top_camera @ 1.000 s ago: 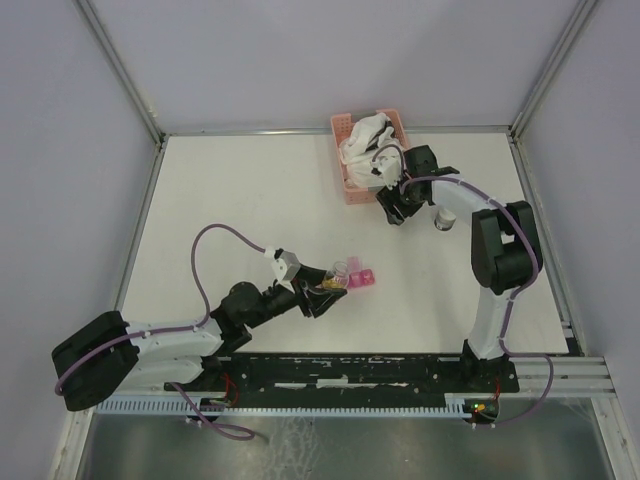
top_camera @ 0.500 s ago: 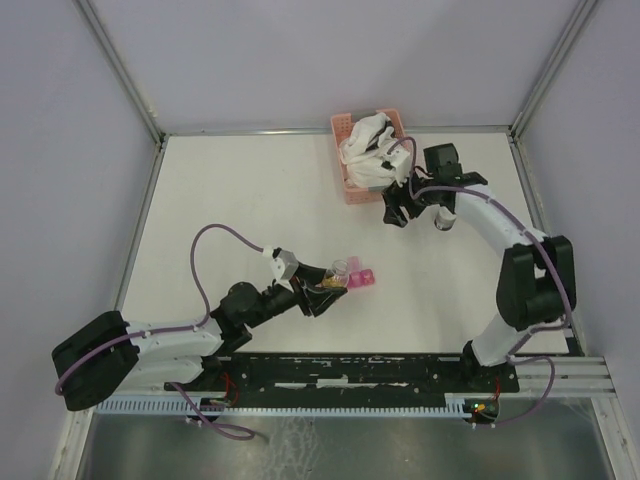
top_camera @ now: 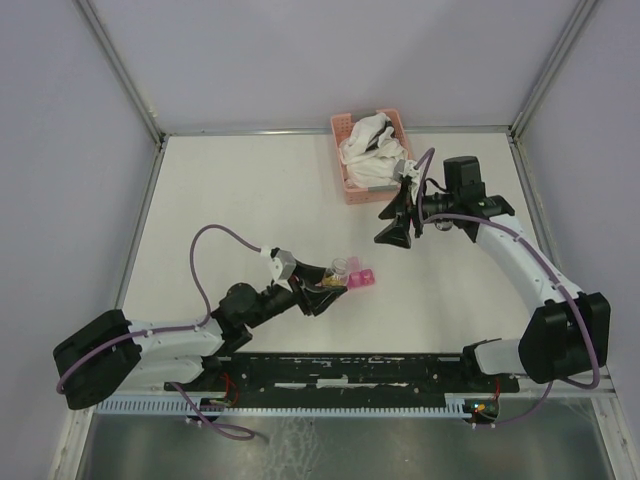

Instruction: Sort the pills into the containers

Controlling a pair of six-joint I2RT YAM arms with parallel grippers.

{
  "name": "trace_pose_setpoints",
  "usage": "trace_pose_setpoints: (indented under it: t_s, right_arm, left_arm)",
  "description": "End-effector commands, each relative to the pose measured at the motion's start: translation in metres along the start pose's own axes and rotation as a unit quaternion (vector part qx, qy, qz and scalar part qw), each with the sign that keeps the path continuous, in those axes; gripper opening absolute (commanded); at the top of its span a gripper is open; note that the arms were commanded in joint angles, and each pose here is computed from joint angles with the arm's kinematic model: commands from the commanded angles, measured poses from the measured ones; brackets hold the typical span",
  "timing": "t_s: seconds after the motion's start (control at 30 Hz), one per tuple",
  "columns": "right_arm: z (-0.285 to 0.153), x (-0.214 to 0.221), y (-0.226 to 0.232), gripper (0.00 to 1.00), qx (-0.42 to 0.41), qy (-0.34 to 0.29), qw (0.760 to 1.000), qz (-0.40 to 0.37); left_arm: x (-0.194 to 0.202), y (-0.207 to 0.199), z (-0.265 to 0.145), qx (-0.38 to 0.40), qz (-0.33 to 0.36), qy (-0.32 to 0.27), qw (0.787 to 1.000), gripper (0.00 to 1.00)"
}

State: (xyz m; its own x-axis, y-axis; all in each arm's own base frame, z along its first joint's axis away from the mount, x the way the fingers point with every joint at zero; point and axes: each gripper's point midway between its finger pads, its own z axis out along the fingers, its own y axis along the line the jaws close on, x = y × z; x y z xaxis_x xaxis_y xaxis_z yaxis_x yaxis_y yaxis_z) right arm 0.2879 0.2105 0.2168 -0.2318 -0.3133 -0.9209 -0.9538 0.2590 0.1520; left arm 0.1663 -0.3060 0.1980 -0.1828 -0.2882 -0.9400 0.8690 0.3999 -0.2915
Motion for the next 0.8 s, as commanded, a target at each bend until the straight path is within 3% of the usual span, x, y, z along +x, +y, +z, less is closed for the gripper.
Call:
trace_pose_setpoints:
  t_s: [0.0, 0.37, 0.77]
  right_arm:
    - [-0.009, -0.028, 0.046, 0.77, -0.098, -0.07, 0.991, -0.053]
    - [-0.004, -0.002, 0.044, 0.78, -0.091, -0.04, 0.993, -0.061]
    - [-0.006, 0.008, 0.047, 0.78, -0.104, -0.021, 0.991, -0.081]
  left_arm:
    - [-0.022, -0.005, -0.003, 0.011, 0.014, -0.046, 0.999, 0.03]
    - [-0.048, -0.006, -0.003, 0.009, -0.016, -0.11, 0.994, 0.03]
    - [-0.046, -0.013, -0.004, 0.046, 0.006, -0.088, 0.995, 0.03]
